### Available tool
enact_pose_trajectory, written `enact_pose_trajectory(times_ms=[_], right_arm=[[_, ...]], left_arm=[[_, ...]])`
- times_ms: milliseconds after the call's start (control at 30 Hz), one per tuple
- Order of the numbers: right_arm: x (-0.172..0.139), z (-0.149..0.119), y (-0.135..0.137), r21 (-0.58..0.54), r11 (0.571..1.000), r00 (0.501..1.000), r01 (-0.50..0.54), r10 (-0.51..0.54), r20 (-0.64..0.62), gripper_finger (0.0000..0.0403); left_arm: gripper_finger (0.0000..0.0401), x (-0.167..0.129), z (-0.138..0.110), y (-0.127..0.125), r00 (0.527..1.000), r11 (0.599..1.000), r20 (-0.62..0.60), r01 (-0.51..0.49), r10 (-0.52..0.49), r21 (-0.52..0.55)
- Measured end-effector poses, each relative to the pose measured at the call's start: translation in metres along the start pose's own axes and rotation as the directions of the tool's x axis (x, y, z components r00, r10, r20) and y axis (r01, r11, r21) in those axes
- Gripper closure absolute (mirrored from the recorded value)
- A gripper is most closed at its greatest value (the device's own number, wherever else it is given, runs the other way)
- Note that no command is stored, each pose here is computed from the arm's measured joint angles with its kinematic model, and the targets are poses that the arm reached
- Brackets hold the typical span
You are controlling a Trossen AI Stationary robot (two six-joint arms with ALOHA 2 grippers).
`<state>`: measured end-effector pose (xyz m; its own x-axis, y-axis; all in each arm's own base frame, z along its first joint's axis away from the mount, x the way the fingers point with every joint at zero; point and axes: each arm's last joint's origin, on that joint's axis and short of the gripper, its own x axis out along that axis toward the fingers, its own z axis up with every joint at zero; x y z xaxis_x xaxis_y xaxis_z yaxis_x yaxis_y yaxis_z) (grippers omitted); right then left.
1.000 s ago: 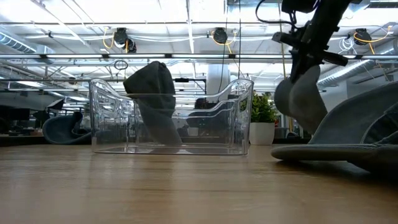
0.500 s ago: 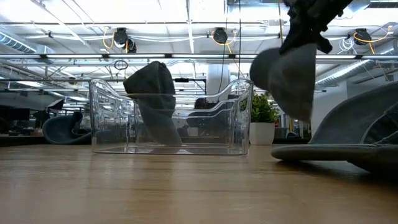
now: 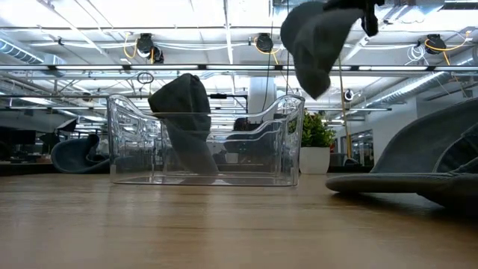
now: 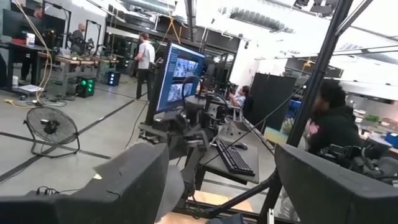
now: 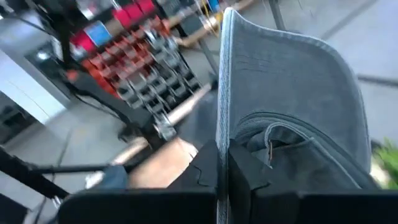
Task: Pick & Place hat
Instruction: Put the top gray cap into the top transparent bin
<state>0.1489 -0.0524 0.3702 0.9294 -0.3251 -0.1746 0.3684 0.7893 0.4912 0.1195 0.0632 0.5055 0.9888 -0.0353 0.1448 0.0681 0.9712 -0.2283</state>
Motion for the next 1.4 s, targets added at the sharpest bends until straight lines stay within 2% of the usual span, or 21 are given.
enact_pose_trajectory(times_ms=[267, 467, 667, 833, 1033, 1167, 1400], right_arm=[[0.000, 0.017, 0.011, -0.054, 0.991, 0.978, -0.125, 0.132, 0.162, 0.0403], [0.001, 0.032, 0.022, -0.111, 0.957, 0.914, -0.268, 0.289, 0.286, 0.0403], [0.008, 0.045, 0.032, -0.219, 0.886, 0.798, -0.409, 0.463, 0.385, 0.0403], [0.016, 0.049, 0.038, -0.335, 0.813, 0.709, -0.476, 0.580, 0.401, 0.0403], [0.019, 0.055, 0.041, -0.407, 0.773, 0.624, -0.486, 0.633, 0.457, 0.0403], [0.016, 0.059, 0.044, -0.477, 0.723, 0.538, -0.500, 0.690, 0.484, 0.0403], [0.010, 0.064, 0.048, -0.554, 0.672, 0.415, -0.492, 0.740, 0.529, 0.0403]], left_arm=[[0.0092, 0.000, 0.000, 0.000, 1.000, 1.000, 0.005, -0.015, 0.015, -0.001], [0.0093, 0.004, -0.001, 0.004, 1.000, 1.000, -0.003, -0.020, 0.020, -0.014], [0.0083, 0.012, -0.004, 0.011, 0.999, 0.999, -0.025, -0.028, 0.027, -0.030], [0.0085, 0.021, -0.006, 0.019, 0.999, 0.999, -0.033, -0.030, 0.029, -0.036], [0.0086, 0.032, -0.003, 0.027, 1.000, 1.000, 0.010, -0.013, 0.014, -0.029], [0.0078, 0.035, -0.002, 0.029, 1.000, 1.000, 0.022, -0.008, 0.009, -0.024], [0.0081, 0.037, -0.002, 0.030, 1.000, 0.999, 0.026, -0.005, 0.006, -0.038]])
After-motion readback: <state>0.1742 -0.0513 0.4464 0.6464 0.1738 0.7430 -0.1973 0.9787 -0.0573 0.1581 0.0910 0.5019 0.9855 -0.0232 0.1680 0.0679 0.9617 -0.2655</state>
